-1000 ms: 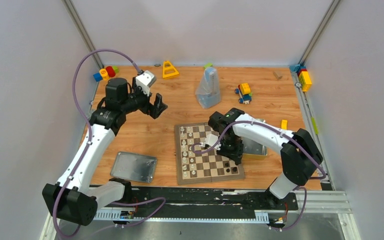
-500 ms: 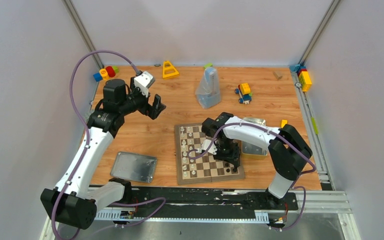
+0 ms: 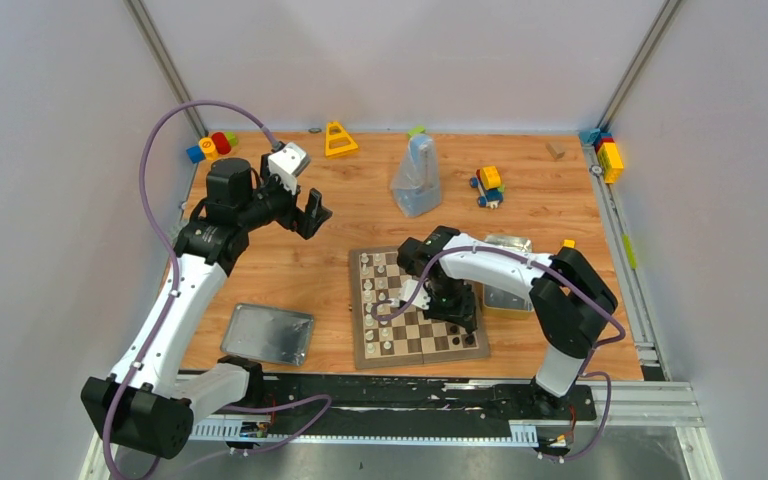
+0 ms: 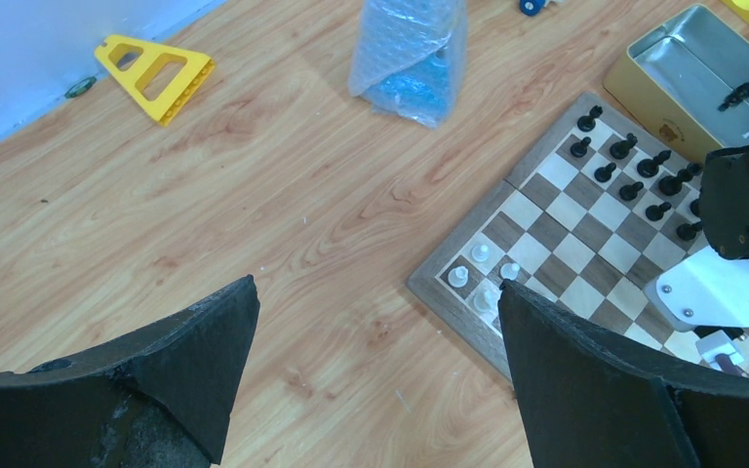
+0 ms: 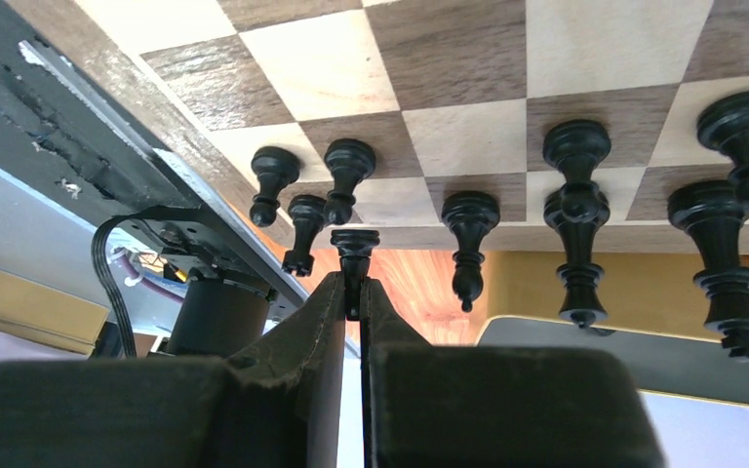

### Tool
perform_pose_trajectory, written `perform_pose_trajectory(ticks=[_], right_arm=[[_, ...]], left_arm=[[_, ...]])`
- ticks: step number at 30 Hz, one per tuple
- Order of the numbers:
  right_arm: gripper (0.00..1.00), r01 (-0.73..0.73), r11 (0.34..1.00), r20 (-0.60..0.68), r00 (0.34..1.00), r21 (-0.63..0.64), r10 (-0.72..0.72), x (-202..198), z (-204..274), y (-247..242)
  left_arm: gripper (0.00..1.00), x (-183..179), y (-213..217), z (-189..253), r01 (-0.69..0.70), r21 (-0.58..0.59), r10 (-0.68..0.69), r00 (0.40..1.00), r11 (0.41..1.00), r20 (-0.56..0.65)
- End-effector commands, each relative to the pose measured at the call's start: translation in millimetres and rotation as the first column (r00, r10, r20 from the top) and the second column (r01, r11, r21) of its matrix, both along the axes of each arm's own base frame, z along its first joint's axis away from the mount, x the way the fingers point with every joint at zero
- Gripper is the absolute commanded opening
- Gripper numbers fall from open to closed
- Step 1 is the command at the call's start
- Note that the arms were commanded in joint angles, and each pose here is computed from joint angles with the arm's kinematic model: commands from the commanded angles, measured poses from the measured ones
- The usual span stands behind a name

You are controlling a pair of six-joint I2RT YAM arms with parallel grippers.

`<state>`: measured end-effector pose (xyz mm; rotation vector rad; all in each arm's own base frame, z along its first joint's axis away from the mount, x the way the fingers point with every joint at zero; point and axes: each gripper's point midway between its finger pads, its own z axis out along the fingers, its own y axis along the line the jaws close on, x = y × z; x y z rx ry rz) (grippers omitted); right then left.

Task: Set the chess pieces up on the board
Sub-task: Place the chess piece on the chessboard.

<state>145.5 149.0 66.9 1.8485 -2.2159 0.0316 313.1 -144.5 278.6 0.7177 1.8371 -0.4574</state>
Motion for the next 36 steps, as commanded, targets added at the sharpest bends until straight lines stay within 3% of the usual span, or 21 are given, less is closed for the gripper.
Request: perform_pose_trajectory(ticks=[1,26,36], right_arm=[[0.00,-0.012,1.000,0.068,0.998,-0.010,0.012,15.0,0.3,6.2],[0.00,-0.043,0.998,0.076,0.996,-0.052,0.047,19.3,-5.7,8.0],[0.12,-0.041,0.998,0.080,0.996,-0.049,0.045,18.7,-5.3,9.6]], left_arm=[[1.00,0.0,2.4,18.4,0.005,0.001,-0.005,0.998,1.000,0.063],[1.00,0.2,1.4,17.4,0.013,0.003,-0.013,0.998,1.000,0.063],[1.00,-0.4,1.5,16.7,0.015,0.004,-0.015,0.998,1.000,0.062]])
